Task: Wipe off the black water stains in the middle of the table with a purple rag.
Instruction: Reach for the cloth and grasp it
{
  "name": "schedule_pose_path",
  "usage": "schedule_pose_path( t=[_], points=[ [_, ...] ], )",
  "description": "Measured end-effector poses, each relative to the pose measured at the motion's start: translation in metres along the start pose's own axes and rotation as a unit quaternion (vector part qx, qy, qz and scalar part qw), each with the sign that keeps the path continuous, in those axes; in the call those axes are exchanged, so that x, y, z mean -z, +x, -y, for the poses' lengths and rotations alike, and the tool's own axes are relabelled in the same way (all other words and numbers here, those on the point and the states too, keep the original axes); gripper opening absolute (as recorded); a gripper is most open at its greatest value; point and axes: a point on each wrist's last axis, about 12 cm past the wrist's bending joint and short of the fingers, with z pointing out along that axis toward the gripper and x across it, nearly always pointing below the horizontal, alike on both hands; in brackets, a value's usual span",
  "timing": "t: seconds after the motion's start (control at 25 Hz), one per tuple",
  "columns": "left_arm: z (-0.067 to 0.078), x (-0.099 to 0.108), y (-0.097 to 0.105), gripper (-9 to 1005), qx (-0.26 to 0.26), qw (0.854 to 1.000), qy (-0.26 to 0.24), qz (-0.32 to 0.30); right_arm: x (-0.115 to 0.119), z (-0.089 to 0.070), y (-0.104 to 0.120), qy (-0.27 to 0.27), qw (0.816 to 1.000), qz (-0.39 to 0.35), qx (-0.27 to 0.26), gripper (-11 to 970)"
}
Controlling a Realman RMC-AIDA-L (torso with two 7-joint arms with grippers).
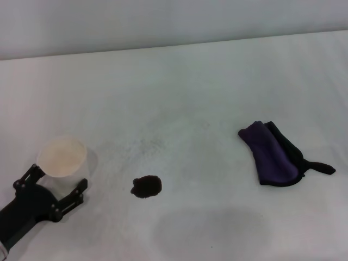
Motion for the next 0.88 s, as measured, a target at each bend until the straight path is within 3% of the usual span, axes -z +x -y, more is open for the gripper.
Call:
schedule_pose_path(
  t=[0.48,0.64,0.88],
  points=[
    [0.012,0.037,0.013,880,0.015,0.998,-0.053,0.026,-0.008,-0.011,-0.003,-0.029,0.999,0.003,-0.017,853],
    [0.010,0.047,0.010,880,0.033,0.994,-0.087,0.055,-0.009,-0.010,-0.007,-0.038,0.994,0.009,-0.099,852],
    [0.014,0.060,0.004,879,0.061,0.984,-0.123,0.116,-0.016,0.006,-0.015,-0.065,0.963,-0.023,-0.259,852]
  ],
)
